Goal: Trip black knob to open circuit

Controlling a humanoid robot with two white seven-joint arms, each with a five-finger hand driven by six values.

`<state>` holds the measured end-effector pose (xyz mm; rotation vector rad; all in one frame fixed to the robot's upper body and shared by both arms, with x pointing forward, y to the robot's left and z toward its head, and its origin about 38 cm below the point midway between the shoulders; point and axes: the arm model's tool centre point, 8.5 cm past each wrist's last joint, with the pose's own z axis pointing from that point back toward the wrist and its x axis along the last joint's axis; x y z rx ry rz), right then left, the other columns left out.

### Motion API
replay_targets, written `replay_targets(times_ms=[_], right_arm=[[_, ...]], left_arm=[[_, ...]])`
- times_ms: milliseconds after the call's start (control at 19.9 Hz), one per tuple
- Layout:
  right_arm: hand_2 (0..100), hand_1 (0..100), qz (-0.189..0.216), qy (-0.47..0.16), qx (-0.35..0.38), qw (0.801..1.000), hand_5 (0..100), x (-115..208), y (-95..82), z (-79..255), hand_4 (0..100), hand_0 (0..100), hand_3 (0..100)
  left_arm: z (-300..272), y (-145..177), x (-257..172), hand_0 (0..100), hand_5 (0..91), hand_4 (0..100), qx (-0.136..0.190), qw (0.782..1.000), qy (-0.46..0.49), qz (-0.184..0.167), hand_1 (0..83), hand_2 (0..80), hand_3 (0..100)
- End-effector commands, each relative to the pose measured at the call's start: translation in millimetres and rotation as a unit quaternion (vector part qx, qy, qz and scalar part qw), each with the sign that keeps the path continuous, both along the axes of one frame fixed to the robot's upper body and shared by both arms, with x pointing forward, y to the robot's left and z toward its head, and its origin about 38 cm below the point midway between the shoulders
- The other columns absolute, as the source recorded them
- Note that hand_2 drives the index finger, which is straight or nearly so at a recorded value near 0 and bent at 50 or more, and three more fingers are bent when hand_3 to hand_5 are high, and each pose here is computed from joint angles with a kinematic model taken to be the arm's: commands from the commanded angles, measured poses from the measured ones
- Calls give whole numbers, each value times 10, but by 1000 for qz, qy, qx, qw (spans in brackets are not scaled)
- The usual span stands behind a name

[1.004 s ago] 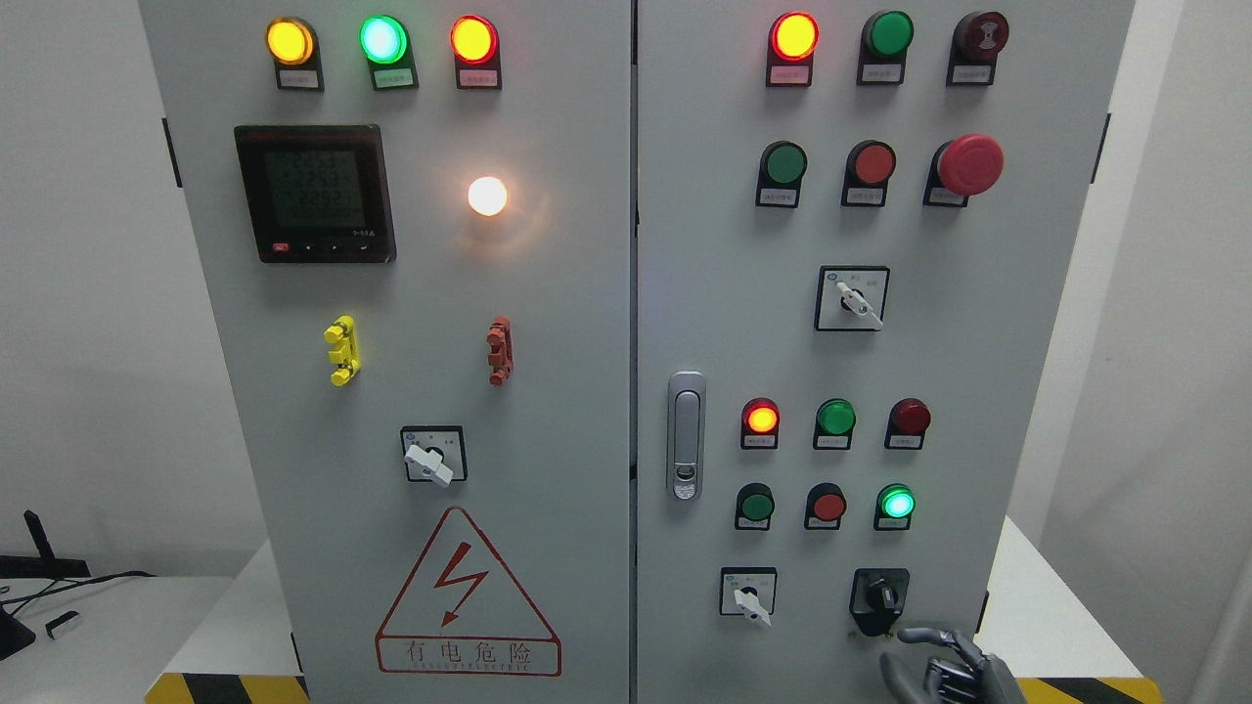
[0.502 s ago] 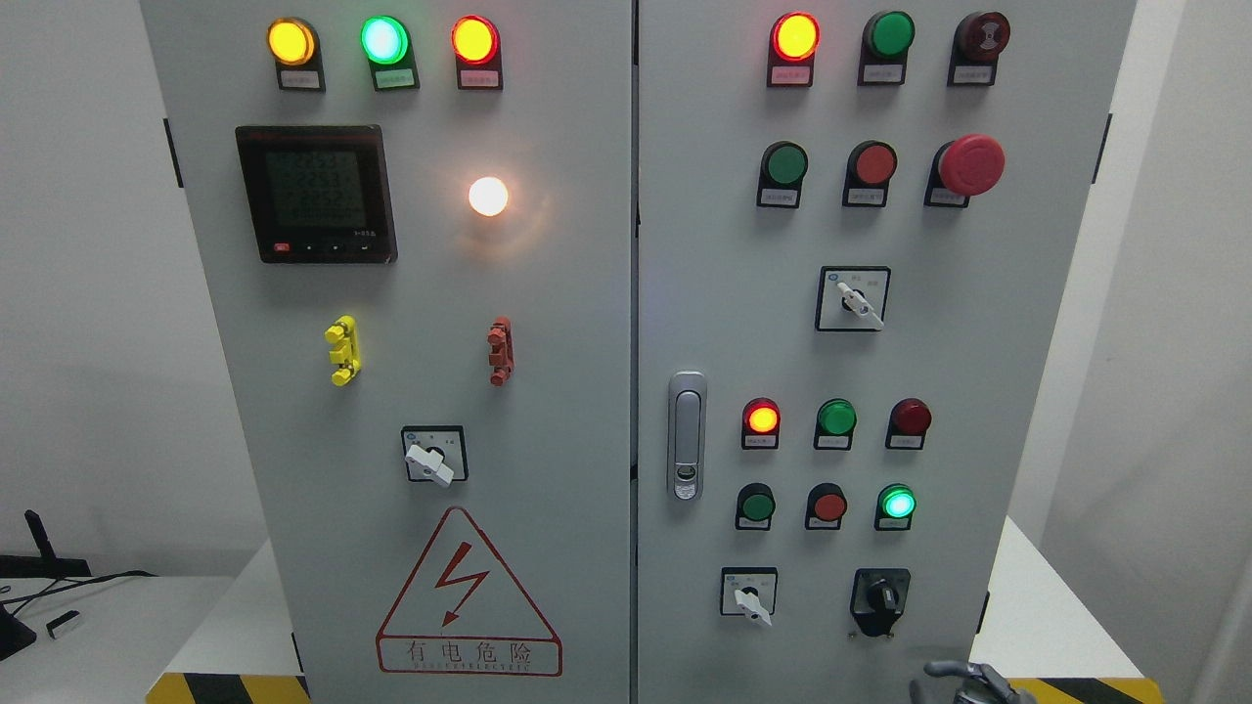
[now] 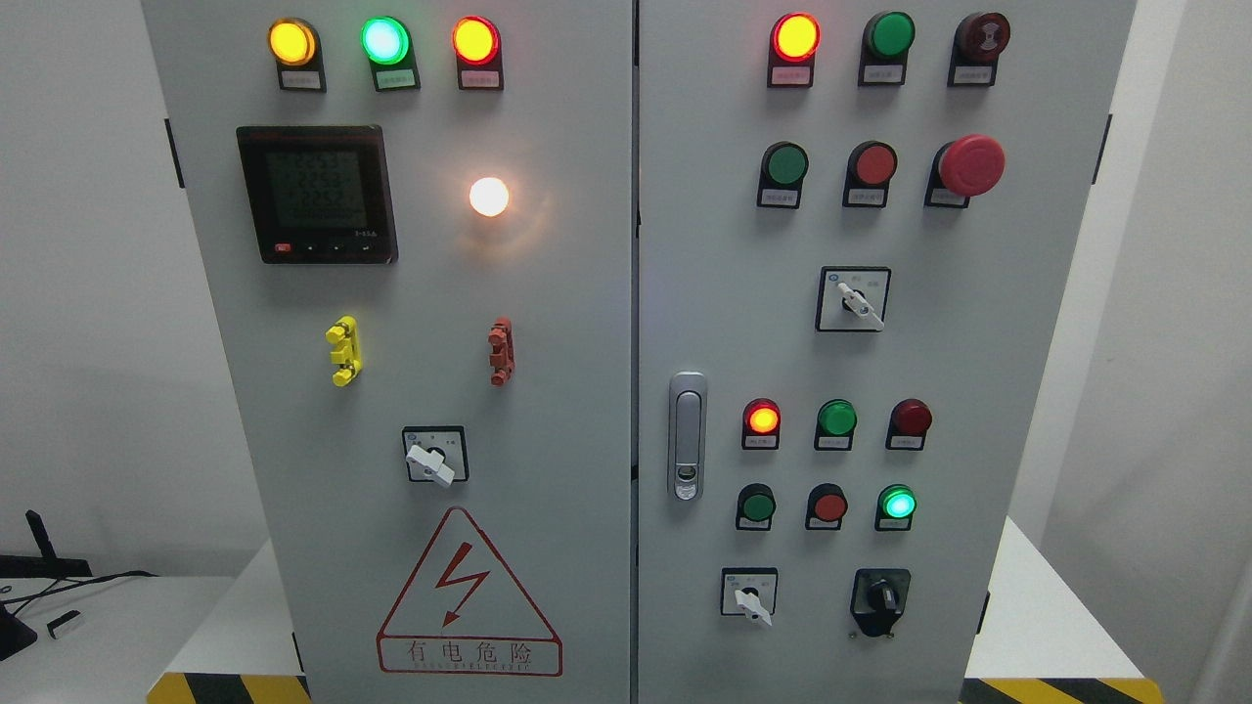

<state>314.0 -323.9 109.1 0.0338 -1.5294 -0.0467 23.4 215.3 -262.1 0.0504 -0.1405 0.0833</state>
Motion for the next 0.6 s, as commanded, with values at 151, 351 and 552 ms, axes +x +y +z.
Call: replay_targets(times_ms=[151, 351, 552], right_arm=[[147, 0, -22, -37, 4, 999, 246, -330, -233, 301, 257, 0, 353], [129, 0, -14, -39, 8, 999, 224, -344, -218, 315, 228, 0, 305], [127, 0, -12, -39, 9, 999, 218, -340, -203, 311, 219, 0, 282]], left_arm=[[0, -4, 2, 120, 0, 0, 0, 1000, 0, -15, 389, 0, 0], [0, -13, 2, 120, 0, 0, -1, 1000, 0, -15, 389, 0, 0], [0, -4, 2, 120, 0, 0, 0, 1000, 0, -15, 389, 0, 0]])
